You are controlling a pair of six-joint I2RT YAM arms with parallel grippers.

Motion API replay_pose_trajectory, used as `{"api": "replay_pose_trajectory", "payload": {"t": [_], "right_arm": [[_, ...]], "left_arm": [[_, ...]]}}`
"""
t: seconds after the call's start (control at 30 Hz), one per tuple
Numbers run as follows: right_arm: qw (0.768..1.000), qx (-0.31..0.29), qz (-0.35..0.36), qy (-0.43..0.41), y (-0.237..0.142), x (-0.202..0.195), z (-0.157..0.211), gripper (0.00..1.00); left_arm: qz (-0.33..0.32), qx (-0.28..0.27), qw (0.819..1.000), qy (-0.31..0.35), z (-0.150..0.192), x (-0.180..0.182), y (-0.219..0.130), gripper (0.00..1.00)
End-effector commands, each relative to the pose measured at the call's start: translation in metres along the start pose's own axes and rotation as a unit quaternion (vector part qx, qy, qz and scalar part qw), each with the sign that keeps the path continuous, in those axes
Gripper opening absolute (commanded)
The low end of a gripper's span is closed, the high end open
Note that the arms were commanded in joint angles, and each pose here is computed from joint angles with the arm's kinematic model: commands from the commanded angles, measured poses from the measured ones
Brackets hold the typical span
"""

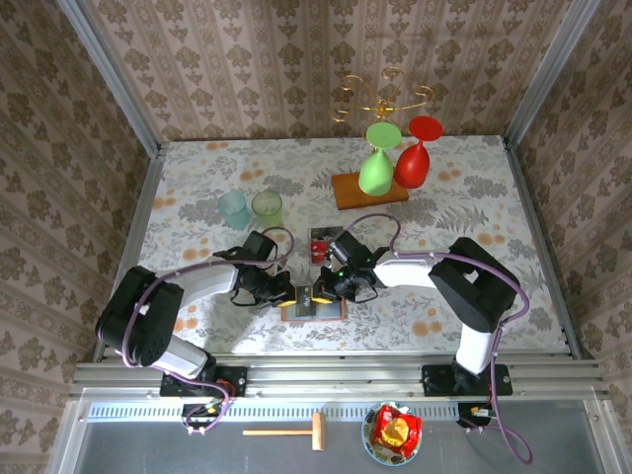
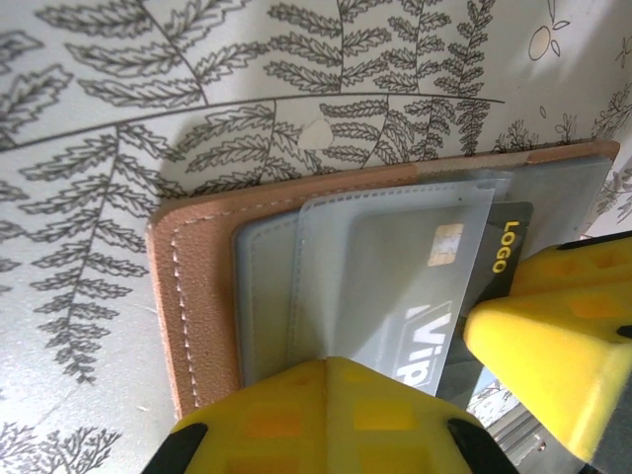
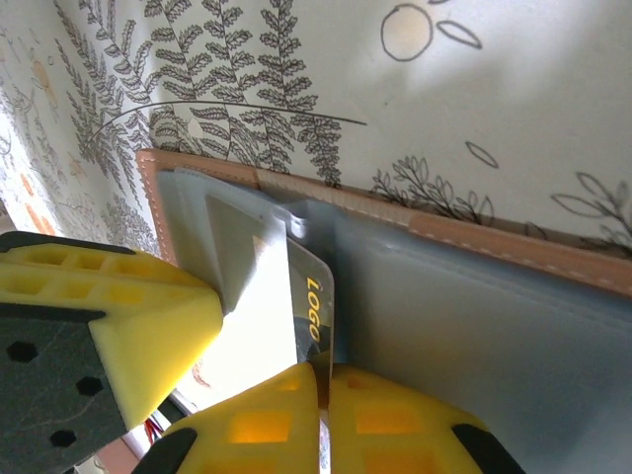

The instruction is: Take the credit cards out of the card holder

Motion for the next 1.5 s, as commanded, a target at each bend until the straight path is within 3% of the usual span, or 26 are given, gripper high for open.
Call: {"api": "replay_pose_trajectory", "payload": {"t": [0.0, 0.47, 0.8, 1.1, 1.3, 1.47], "right_arm": [[1.0, -0.015, 0.017, 0.015, -0.01, -0.017, -0.003, 0.06], [0.998, -0.056, 0.018, -0.023, -0.057, -0.012, -0.006, 0.01], [0.99, -0.091, 0.036, -0.101, -0.098, 0.006, -0.016, 0.0], [0.976, -0.11, 0.043, -0.185, -0.12, 0.033, -0.024, 0.0], [0.945, -0.121, 0.074, -0.293, -0.135, 0.051, -0.032, 0.0], [0.886, -0.112, 0.122, -0.433, -0.142, 0.065, -0.043, 0.0]], "left_arm": [[-0.033, 0.013, 0.999, -0.016, 0.014, 0.018, -0.001, 0.03], [-0.016, -0.028, 0.999, -0.002, -0.002, 0.0, -0.019, 0.05], [-0.053, -0.037, 0.998, 0.001, 0.004, 0.015, -0.03, 0.28], [-0.016, -0.015, 1.0, -0.015, 0.014, 0.017, -0.01, 0.31], [-0.004, -0.025, 1.0, -0.014, 0.014, 0.012, -0.012, 0.3], [0.006, -0.037, 0.999, -0.012, 0.012, 0.007, -0.016, 0.3]]}}
Point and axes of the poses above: each hand's point on the last joint's axis, 136 mm out from that joint toward the fingers, its own y axis out along the fingers, its own x axis along the line the jaws close on, z = x × y, the point moved 2 cm from there along -y, back along the fingers, and after that the axes turned 15 degrees about y, right-handed, at the moved point
